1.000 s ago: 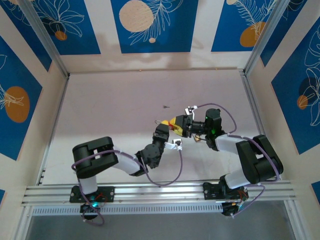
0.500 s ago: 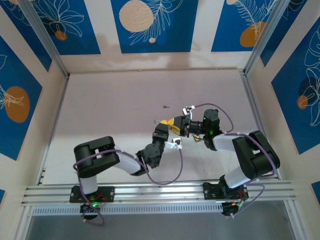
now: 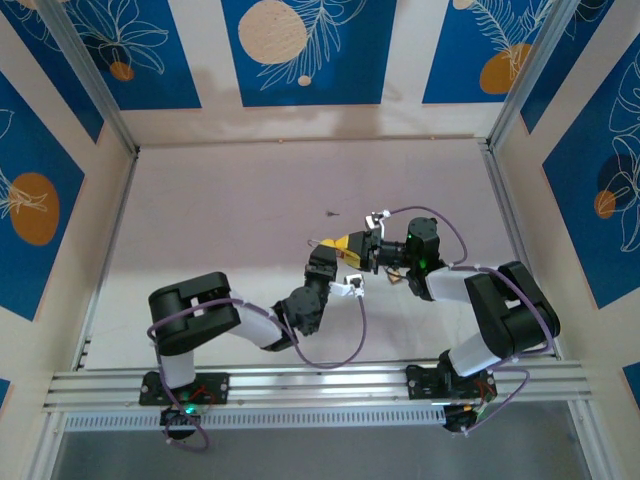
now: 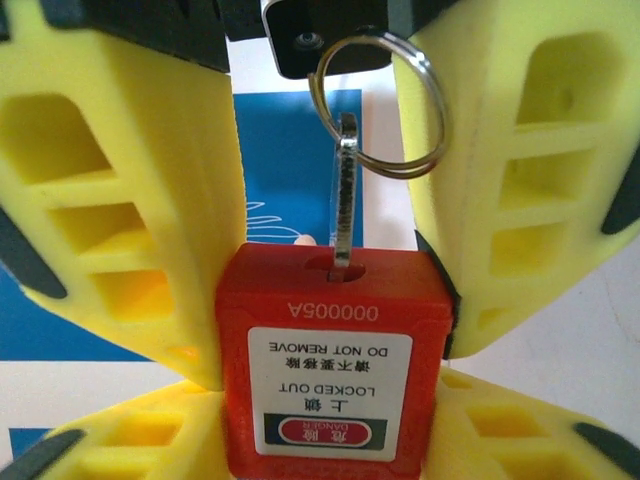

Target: Unlock with the key

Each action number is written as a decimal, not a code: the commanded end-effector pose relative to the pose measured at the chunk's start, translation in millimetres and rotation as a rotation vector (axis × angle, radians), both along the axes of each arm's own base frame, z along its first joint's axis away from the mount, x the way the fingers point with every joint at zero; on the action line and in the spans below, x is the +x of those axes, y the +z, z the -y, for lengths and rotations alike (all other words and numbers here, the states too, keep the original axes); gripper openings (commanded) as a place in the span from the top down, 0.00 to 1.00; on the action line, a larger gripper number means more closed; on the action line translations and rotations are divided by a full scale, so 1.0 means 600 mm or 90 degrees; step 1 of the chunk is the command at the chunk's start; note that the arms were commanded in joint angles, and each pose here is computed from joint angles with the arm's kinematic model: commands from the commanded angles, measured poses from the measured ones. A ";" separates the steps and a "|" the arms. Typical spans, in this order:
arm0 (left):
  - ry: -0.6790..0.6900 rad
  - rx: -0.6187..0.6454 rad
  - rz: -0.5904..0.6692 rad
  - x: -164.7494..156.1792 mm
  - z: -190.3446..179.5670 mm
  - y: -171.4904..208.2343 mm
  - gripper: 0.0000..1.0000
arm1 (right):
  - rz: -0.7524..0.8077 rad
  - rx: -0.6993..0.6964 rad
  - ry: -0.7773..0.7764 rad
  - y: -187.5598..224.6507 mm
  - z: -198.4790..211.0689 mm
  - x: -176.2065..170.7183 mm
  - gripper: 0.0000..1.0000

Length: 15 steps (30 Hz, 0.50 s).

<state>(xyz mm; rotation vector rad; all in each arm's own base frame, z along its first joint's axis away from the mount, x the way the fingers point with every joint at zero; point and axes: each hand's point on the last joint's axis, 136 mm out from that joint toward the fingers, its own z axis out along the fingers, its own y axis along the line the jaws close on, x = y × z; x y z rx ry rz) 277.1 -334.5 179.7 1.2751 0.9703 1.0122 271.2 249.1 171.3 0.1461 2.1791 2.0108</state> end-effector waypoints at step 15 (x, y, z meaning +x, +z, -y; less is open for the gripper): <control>-0.064 -0.147 -0.043 -0.027 -0.021 0.062 0.15 | 0.060 -0.027 -0.066 0.038 0.064 0.033 0.72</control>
